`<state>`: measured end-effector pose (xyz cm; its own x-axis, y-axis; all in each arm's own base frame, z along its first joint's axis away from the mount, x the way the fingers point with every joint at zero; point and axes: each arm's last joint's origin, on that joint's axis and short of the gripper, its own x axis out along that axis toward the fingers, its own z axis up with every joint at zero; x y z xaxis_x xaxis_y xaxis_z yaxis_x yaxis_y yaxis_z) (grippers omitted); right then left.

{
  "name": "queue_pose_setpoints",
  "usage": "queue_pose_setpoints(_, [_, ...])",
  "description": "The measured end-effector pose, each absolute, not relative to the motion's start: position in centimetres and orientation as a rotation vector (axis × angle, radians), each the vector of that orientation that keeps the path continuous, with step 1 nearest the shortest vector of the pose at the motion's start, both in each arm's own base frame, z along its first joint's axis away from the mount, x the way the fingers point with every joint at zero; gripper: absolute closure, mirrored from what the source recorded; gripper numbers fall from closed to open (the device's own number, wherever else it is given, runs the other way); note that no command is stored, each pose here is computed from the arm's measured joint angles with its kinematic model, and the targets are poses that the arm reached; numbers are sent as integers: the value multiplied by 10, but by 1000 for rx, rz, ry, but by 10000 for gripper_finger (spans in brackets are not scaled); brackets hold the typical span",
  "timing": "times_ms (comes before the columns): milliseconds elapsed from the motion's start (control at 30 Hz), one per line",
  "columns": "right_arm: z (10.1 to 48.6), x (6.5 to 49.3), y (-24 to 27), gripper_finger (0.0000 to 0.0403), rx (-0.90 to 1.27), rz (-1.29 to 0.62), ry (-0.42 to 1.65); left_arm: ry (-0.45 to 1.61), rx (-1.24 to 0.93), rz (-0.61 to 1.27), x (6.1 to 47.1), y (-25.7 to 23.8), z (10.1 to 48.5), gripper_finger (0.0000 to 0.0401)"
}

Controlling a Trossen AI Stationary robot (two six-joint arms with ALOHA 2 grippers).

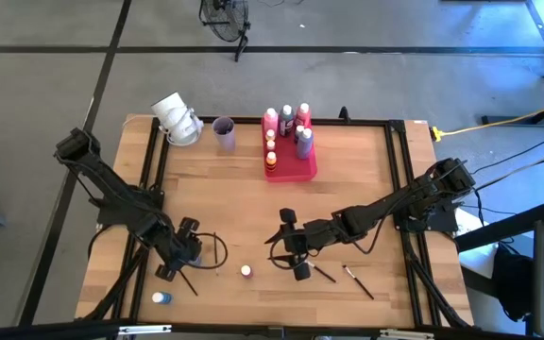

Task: Pick & Place Paint Supplies
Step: Put the top left blue paint bottle into the red bin

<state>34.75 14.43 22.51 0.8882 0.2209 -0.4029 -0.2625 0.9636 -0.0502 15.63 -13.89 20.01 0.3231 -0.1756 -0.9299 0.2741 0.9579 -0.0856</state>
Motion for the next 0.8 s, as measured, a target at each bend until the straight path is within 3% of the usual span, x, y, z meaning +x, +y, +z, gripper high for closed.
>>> queue_pose_setpoints(800, [227,348,144,202,-100,250,391,1173,104,-272,158,-139,201,188])
